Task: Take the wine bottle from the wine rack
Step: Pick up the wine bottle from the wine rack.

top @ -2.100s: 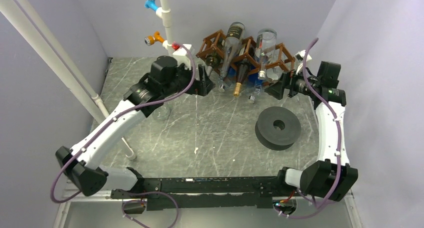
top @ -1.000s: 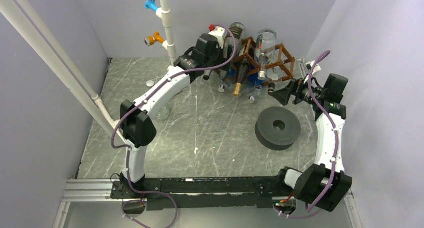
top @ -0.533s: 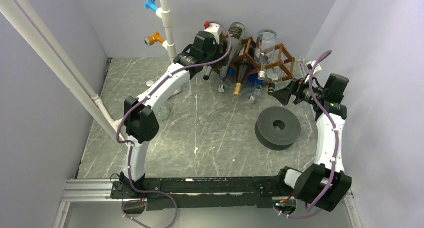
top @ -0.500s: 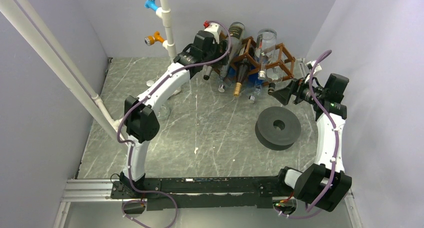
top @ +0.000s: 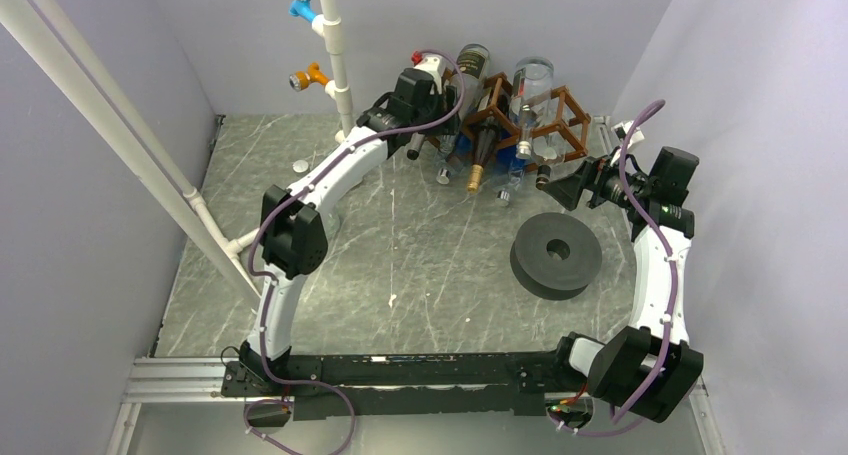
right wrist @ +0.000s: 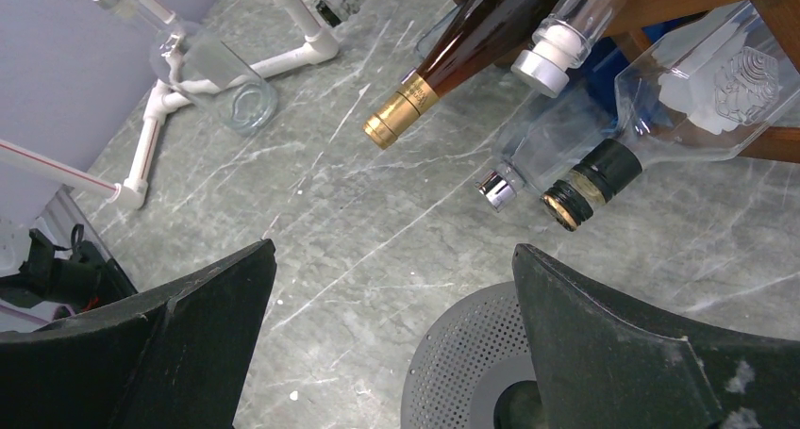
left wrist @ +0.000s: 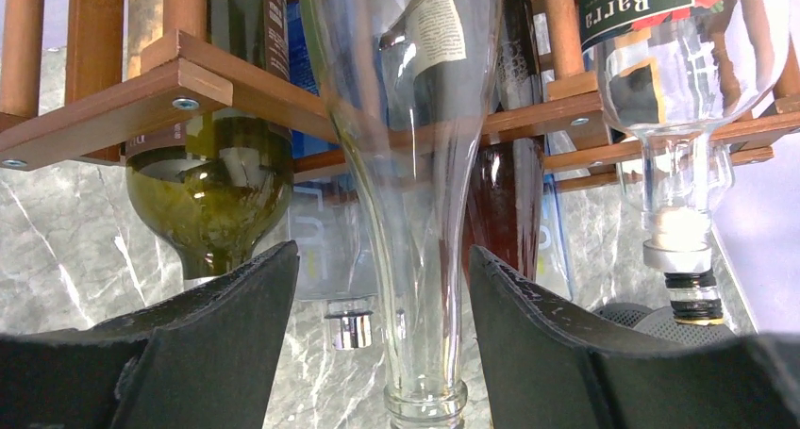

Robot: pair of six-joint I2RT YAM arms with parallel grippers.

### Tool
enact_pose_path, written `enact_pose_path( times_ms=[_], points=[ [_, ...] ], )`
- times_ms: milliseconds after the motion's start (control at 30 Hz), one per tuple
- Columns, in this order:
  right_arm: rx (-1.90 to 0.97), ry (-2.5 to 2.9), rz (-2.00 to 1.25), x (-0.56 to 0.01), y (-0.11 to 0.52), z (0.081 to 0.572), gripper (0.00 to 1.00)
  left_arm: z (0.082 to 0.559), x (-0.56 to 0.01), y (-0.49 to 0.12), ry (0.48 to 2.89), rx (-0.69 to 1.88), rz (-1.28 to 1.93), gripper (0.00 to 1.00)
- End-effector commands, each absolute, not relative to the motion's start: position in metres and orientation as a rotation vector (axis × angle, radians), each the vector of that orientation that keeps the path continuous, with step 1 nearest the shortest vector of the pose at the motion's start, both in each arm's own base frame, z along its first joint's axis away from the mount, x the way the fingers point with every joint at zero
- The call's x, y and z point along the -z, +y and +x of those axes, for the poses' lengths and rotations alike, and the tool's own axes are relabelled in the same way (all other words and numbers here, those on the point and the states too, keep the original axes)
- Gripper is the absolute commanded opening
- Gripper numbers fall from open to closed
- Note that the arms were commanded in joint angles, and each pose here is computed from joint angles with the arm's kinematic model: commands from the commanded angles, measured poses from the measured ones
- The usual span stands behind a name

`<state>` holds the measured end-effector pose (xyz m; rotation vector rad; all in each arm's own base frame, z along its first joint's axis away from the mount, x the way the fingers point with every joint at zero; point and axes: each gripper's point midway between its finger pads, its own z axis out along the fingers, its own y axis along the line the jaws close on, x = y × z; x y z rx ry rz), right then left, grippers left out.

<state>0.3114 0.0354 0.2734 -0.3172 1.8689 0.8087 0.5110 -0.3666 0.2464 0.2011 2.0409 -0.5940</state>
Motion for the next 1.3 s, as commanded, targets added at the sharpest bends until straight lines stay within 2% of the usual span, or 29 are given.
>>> enact_pose_path(
  times_ms=[0,333,667,1267],
  points=[
    [-0.805,1.827,-0.350,-0.282,0.036,0.312,1.00,0.517,-0.274,-0.376,1.966,0.657,0.181,0.71],
    [-0.803,1.826,-0.344,-0.282,0.035,0.312,1.00,0.517,-0.256,-0.388,1.993,0.714,0.188,0.65],
    [-0.802,1.825,-0.343,-0.282,0.035,0.312,1.00,0.520,-0.242,-0.393,2.018,0.766,0.181,0.66],
    [-0.799,1.826,-0.337,-0.281,0.033,0.312,1.00,0.526,-0.221,-0.400,2.044,0.896,0.139,0.62]
  ],
)
